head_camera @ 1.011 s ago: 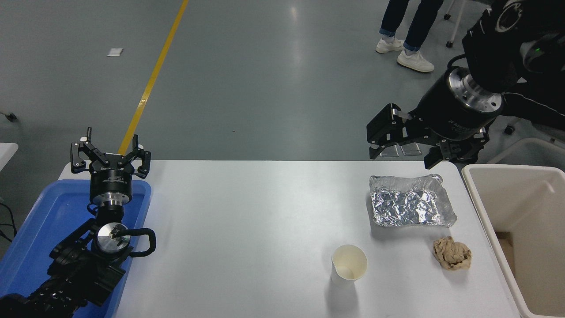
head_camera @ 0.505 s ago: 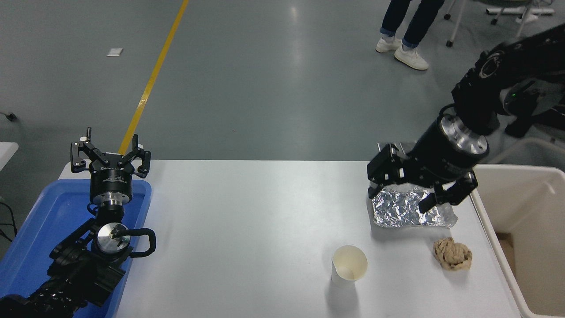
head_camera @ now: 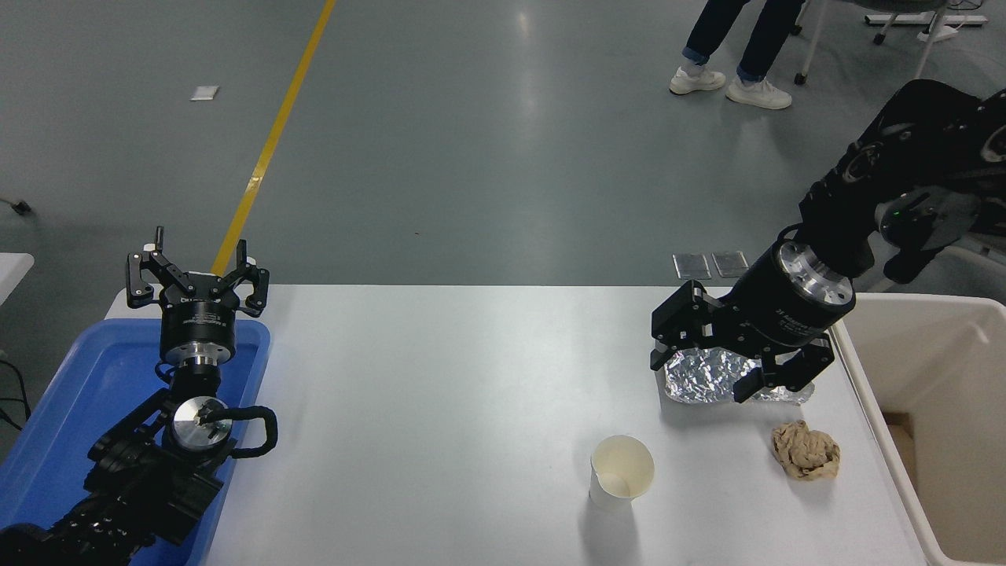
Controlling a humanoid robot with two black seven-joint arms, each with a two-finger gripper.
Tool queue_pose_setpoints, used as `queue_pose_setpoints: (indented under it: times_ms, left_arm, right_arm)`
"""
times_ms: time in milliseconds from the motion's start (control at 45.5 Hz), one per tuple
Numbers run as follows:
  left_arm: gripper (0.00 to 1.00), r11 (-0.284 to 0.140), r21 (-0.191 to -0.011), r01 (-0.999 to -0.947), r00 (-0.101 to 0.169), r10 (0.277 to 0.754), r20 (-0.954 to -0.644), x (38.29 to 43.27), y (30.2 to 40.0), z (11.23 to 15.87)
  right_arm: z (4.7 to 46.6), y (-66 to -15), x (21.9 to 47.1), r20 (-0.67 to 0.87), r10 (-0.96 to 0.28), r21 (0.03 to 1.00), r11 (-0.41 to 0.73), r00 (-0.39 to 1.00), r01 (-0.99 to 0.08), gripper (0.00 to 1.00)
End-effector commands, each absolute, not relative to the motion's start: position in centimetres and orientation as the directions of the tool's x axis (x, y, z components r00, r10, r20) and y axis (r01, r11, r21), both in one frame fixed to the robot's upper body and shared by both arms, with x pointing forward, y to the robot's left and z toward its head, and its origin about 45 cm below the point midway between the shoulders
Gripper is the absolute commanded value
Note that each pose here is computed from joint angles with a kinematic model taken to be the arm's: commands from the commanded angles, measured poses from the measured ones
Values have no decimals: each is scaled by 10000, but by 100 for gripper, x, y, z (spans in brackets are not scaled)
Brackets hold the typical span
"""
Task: Pick up paper cup place in dustbin
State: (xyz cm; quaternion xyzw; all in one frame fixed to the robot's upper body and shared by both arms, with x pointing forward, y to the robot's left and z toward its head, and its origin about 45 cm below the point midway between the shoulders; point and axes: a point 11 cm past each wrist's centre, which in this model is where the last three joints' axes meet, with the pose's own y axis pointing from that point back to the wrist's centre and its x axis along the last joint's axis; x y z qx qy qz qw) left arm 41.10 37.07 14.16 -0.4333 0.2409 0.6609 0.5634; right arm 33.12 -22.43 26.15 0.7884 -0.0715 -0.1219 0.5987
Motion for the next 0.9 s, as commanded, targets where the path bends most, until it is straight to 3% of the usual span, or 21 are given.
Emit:
queue_pose_setpoints:
  times_ms: [0, 330, 879]
  left_arm:
    - [99, -2493, -1690, -9536, 95, 5360, -8442, 4107, 3708, 1412]
    - [99, -2493, -1690, -9536, 95, 5360, -8442, 4107, 3708, 1412]
    - [99, -2500, -1702, -9532, 105, 5349, -8448, 4112, 3708, 1418]
  right_arm:
    - [2263, -2120, 3148, -1676, -2558, 9526, -2906, 9521, 896, 95]
    - [1760, -1956, 2946, -1667, -2754, 9581, -2722, 9468, 895, 95]
    - [1310, -2166, 2908, -760, -3892, 9789, -2042, 9180, -56, 95]
